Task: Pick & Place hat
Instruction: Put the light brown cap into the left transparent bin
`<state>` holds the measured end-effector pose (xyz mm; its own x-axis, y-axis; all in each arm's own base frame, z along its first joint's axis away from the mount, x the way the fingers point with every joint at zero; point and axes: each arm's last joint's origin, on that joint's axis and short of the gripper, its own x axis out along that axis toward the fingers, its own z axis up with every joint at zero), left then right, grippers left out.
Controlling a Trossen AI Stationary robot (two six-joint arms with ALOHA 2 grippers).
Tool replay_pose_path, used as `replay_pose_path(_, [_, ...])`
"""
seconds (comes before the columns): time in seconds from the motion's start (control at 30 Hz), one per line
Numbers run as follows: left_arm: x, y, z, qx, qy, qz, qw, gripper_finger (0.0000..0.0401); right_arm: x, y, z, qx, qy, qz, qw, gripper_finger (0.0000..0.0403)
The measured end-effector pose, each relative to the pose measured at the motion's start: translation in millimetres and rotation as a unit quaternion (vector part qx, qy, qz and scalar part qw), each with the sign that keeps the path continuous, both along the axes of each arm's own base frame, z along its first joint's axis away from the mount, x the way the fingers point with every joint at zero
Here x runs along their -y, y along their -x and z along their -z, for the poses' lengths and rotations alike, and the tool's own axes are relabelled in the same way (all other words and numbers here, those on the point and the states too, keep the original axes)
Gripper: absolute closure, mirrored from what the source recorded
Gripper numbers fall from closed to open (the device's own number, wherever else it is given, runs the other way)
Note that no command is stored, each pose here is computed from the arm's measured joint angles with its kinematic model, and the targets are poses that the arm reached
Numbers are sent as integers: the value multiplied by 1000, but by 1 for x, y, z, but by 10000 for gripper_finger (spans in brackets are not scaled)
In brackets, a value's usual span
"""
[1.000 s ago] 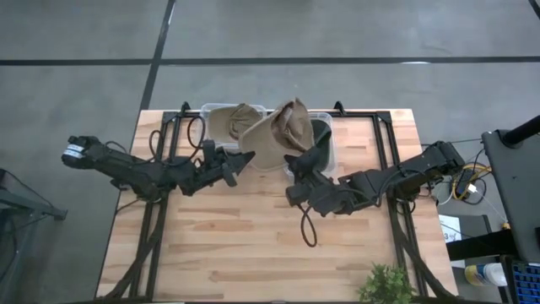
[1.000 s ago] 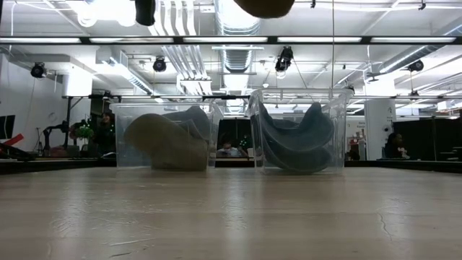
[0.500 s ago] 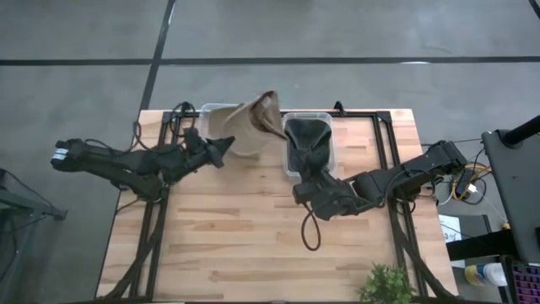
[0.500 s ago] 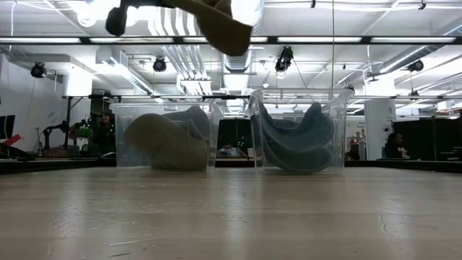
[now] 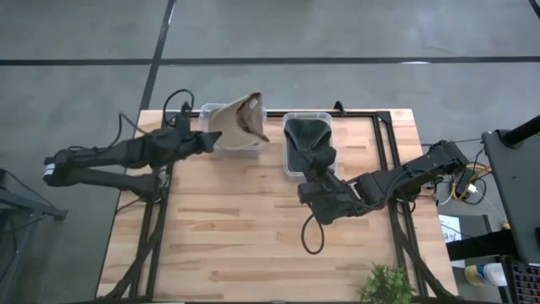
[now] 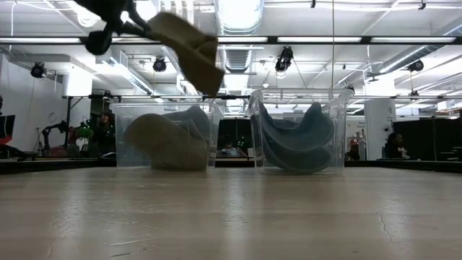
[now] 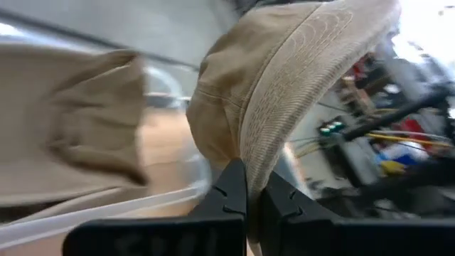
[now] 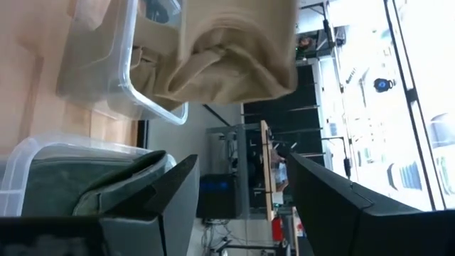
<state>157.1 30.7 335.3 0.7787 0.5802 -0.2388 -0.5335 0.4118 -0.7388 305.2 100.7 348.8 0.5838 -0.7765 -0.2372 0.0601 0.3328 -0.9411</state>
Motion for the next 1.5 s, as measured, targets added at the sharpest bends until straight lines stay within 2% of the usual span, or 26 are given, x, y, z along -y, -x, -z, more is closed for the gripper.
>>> replay_pose_path(0.1, [-14, 1, 6, -21, 25, -12, 999, 396, 0, 0, 1, 1, -2, 1, 1000, 195])
replay_pose_path(0.27, [-35, 6, 8, -15, 57, -8, 998, 396, 0, 0, 3, 1, -3, 1, 1000, 195])
replay_pose_path(0.4, [-49, 16, 20, -64, 96, -35, 993, 396, 0, 0, 3, 12, -12, 5, 1000, 195])
replay_pose_path(0.5, [-56, 17, 29, -69, 132, -10, 989, 396, 0, 0, 4, 12, -13, 5, 1000, 195])
replay_pose_path(0.6, [-60, 12, 34, -70, 145, 17, 987, 387, 0, 0, 4, 13, -14, 5, 1000, 195])
replay_pose_path(0.87, [-74, 5, 48, -123, 140, -11, 982, 344, 0, 0, 5, 21, -22, 7, 1000, 195])
replay_pose_path(1.1, [-84, 6, 58, -171, 145, -33, 974, 276, 0, 0, 6, 19, -24, 7, 1000, 195])
replay_pose_path(1.3, [-87, 9, 52, -178, 115, -66, 975, 213, 1, 1, 7, 20, -27, 9, 999, 195])
replay_pose_path(1.5, [-84, 14, 26, -190, 76, -64, 977, 171, 1, 2, 9, 20, -29, 11, 999, 195])
